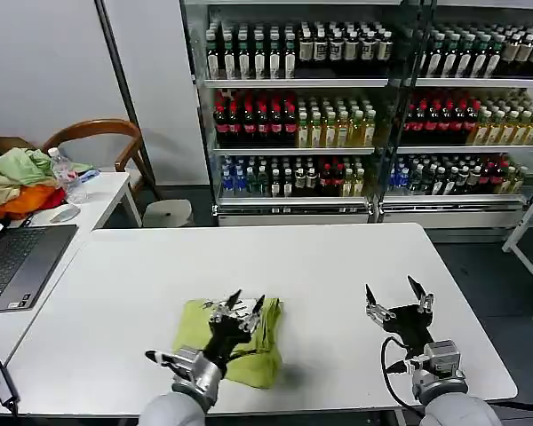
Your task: Fold and organize the clothes.
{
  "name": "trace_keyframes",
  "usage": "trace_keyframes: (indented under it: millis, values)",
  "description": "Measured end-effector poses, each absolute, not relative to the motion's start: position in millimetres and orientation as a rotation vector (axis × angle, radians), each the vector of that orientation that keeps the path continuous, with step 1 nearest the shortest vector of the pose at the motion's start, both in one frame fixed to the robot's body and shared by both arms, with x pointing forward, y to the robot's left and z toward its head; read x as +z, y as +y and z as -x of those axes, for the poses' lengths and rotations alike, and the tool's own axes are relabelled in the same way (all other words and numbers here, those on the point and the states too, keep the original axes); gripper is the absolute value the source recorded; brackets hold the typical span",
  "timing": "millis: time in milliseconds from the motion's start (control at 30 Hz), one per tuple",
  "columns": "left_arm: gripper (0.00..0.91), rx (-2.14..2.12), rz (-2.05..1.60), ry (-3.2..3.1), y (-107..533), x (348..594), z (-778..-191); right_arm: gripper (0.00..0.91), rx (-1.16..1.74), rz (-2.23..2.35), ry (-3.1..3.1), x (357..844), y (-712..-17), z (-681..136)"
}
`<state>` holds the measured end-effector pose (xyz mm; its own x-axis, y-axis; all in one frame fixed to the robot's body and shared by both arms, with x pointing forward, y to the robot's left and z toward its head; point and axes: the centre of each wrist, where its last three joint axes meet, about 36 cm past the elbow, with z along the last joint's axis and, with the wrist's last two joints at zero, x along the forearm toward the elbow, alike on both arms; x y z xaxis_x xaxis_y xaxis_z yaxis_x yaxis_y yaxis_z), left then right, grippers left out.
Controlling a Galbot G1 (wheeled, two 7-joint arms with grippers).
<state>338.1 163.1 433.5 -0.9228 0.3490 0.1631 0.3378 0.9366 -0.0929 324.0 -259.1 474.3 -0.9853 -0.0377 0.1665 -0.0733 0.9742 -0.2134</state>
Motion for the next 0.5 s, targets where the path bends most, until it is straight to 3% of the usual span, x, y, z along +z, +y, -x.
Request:
trace_keyframes:
  millis: [167, 500]
  values:
    - [0.907, 0.030, 0.411, -2.934, 196.4, 437.9, -343.9, 0.907, 0.329, -0.094, -2.961, 473.1, -257.6, -326.8]
    - [0.907, 0.007, 0.209, -2.758, 239.4, 411.7, -358.3, 0.907, 0.343, -0.085, -2.956, 471.1, -261.6, -327.9]
